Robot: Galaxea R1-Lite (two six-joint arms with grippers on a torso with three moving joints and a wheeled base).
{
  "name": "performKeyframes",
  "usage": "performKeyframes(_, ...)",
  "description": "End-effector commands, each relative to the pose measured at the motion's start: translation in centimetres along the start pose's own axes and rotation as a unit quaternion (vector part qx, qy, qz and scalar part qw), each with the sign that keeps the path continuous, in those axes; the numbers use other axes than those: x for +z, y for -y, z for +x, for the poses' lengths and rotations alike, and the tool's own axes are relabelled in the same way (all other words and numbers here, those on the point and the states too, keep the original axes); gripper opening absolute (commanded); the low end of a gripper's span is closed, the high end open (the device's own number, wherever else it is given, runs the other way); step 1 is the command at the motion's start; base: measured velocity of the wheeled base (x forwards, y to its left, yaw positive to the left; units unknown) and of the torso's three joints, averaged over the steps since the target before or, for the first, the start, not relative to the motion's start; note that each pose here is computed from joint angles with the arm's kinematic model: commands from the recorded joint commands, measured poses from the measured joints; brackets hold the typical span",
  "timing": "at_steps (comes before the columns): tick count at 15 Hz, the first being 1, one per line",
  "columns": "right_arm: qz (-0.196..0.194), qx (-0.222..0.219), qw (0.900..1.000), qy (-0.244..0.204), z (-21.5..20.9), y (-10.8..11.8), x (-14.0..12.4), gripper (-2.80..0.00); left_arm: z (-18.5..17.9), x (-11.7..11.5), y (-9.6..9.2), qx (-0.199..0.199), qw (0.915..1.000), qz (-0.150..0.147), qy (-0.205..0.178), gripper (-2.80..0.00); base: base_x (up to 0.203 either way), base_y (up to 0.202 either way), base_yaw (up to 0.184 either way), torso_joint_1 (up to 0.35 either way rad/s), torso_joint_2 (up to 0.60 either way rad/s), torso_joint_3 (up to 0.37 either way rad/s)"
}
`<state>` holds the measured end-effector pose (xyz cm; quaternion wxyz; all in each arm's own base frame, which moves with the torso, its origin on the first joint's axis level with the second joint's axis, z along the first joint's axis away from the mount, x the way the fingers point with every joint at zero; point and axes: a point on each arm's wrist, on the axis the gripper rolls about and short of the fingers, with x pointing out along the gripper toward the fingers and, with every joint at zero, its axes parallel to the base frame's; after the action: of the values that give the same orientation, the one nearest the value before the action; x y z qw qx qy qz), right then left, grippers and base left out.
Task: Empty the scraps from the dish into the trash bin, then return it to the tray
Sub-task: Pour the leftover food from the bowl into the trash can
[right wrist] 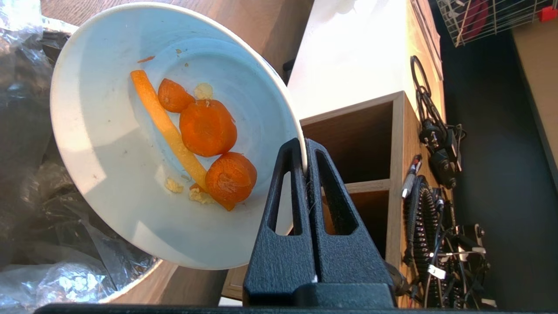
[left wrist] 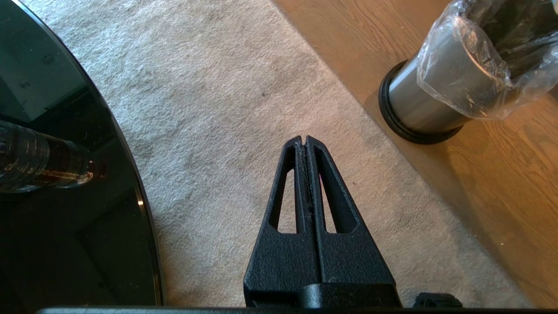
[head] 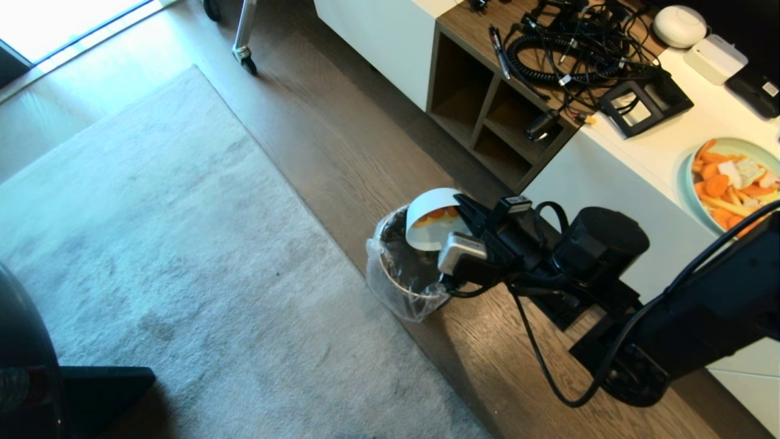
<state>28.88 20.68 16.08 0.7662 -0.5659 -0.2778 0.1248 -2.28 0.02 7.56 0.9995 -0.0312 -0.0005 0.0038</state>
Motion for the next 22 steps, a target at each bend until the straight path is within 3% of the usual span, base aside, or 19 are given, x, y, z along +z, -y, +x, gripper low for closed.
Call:
performKeyframes(1, -0.003, -0.025, 1.000, 0.004, -0.1, 0.7, 0.1, -2.80, 0.0, 0.0, 0.0, 0.000, 1.0000, 0.000, 0.000, -2.80, 0.000, 0.000, 0.000, 0.000, 0.00, 0.000)
performKeyframes(7, 0.001, -0.097, 0.995, 0.018, 2.3, 3.4, 0.6, -2.80, 0.0, 0.0, 0.0, 0.000, 1.0000, 0.000, 0.000, -2.80, 0.000, 0.000, 0.000, 0.000, 0.00, 0.000)
performKeyframes(11, -0.019, -0.105, 0.991, 0.078, 1.6, 5.1, 1.3, -2.80, 0.0, 0.0, 0.0, 0.000, 1.0000, 0.000, 0.000, -2.80, 0.000, 0.000, 0.000, 0.000, 0.00, 0.000)
performKeyframes(14, -0.039, -0.105, 0.987, 0.115, 1.3, 5.6, 1.7, -2.80, 0.0, 0.0, 0.0, 0.000, 1.0000, 0.000, 0.000, -2.80, 0.000, 0.000, 0.000, 0.000, 0.00, 0.000)
performKeyframes(22, -0.074, -0.069, 0.980, 0.173, 0.4, 4.2, 1.7, -2.80, 0.0, 0.0, 0.0, 0.000, 1.0000, 0.000, 0.000, -2.80, 0.000, 0.000, 0.000, 0.000, 0.00, 0.000)
